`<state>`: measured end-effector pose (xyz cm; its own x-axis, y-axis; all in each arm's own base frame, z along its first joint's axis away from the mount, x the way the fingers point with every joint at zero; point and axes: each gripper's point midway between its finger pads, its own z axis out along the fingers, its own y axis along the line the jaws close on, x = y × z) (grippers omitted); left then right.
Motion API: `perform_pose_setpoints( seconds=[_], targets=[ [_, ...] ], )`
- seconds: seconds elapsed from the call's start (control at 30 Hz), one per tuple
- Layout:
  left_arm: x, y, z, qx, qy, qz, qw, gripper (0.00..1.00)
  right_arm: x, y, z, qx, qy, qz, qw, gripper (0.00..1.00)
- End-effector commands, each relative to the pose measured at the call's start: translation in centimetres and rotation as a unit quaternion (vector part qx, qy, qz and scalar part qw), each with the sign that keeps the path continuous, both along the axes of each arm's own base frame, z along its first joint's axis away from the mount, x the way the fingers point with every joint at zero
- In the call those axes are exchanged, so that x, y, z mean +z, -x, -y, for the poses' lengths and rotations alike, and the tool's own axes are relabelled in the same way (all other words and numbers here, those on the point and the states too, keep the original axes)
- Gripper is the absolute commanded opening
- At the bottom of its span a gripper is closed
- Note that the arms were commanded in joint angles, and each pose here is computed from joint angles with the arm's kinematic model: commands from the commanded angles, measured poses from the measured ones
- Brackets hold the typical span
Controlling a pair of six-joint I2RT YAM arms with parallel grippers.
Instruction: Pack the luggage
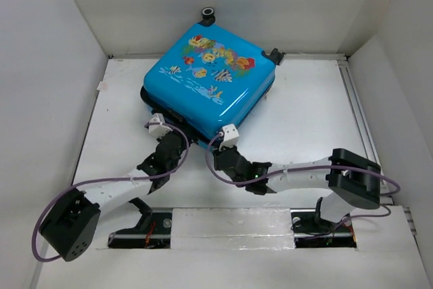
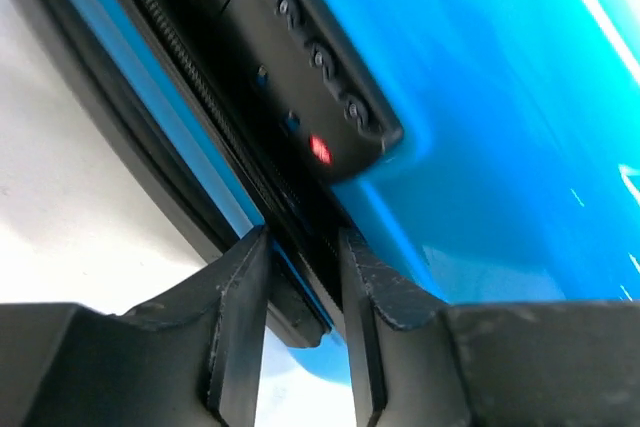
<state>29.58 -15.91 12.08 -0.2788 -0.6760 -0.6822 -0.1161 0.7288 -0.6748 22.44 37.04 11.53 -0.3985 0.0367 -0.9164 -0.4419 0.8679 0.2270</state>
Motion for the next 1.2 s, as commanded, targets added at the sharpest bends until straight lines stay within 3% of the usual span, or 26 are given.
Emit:
perform_pose_setpoints(
  seconds=[0.0, 0.07, 0.13, 0.23, 0.43, 0.53, 0.63, 0.67, 0.73, 0.77, 0.8, 0.83, 0.9, 0.97, 1.0, 1.07, 1.17],
  targets=[
    [4.9, 2.3, 7.5, -0.147, 0.074, 0.028, 0.986, 0.31, 1.7, 4.1, -5.5, 0.067, -0.055, -0.027, 0.996, 0.0],
    [5.8, 2.6, 6.5, -0.137, 0.064, 0.038, 0.988, 0.38, 2.0, 3.5, -4.8, 0.056, -0.058, -0.023, 0.996, 0.0],
    [8.0, 2.9, 4.4, -0.106, 0.064, 0.066, 0.99, 0.65, 2.7, 3.3, -3.2, 0.047, -0.07, -0.023, 0.996, 0.0],
    [9.4, 3.6, 1.3, -0.061, 0.053, 0.084, 0.993, 0.88, 1.5, 4.5, -1.2, 0.058, -0.079, -0.047, 0.994, 0.0],
    [15.2, 2.2, -0.7, 0.001, 0.044, 0.131, 0.99, 0.92, -2.1, 10.7, -0.2, 0.146, -0.057, -0.11, 0.981, 0.0],
    [18.2, -0.1, -1.7, 0.039, 0.037, 0.139, 0.989, 0.98, -4.2, 13.0, 1.9, 0.141, -0.033, -0.14, 0.98, 0.0],
    [21.3, -3.5, -3.8, 0.083, 0.051, 0.154, 0.983, 0.98, -3.3, 13.8, 3.2, 0.148, -0.044, -0.154, 0.976, 0.0],
    [23.1, -4.4, -4.6, 0.1, 0.063, 0.165, 0.979, 0.95, -2.2, 13.8, 3.4, 0.149, -0.05, -0.152, 0.976, 0.23],
    [22.2, -8.1, -6.4, 0.11, 0.069, 0.143, 0.981, 0.93, -2.0, 13.7, 4.7, 0.142, -0.015, -0.154, 0.978, 0.5],
    [23.8, -9.5, -7.1, 0.109, 0.084, 0.152, 0.979, 0.91, 0.5, 13.4, 4.4, 0.14, -0.038, -0.144, 0.979, 0.64],
    [24.0, -10.9, -7.8, 0.107, 0.089, 0.148, 0.979, 0.89, 0.8, 13.2, 5.2, 0.139, -0.012, -0.135, 0.981, 0.68],
    [21.7, -13.8, -9.6, 0.113, 0.077, 0.114, 0.984, 0.88, 1.9, 13.0, 5.5, 0.138, -0.013, -0.126, 0.982, 0.68],
    [19.5, -16.3, -11.0, 0.115, 0.05, 0.06, 0.99, 0.88, 6.1, 12.0, 6.0, 0.122, -0.038, -0.095, 0.987, 0.68],
    [17.8, -19.8, -12.4, 0.108, 0.022, 0.014, 0.994, 0.85, 7.4, 10.3, 8.1, 0.076, -0.026, -0.071, 0.994, 0.55],
    [16.2, -20.1, -12.9, 0.108, -0.002, -0.016, 0.994, 0.84, 7.8, 9.5, 9.0, 0.053, -0.032, -0.067, 0.996, 0.23],
    [13.5, -21.4, -14.0, 0.107, -0.006, -0.044, 0.993, 0.84, 9.0, 7.2, 11.0, 0.006, -0.051, -0.057, 0.997, 0.0],
    [10.0, -22.0, -14.6, 0.095, 0.015, -0.066, 0.993, 0.84, 6.9, 1.9, 16.3, -0.12, -0.033, -0.059, 0.99, 0.0]
  ],
)
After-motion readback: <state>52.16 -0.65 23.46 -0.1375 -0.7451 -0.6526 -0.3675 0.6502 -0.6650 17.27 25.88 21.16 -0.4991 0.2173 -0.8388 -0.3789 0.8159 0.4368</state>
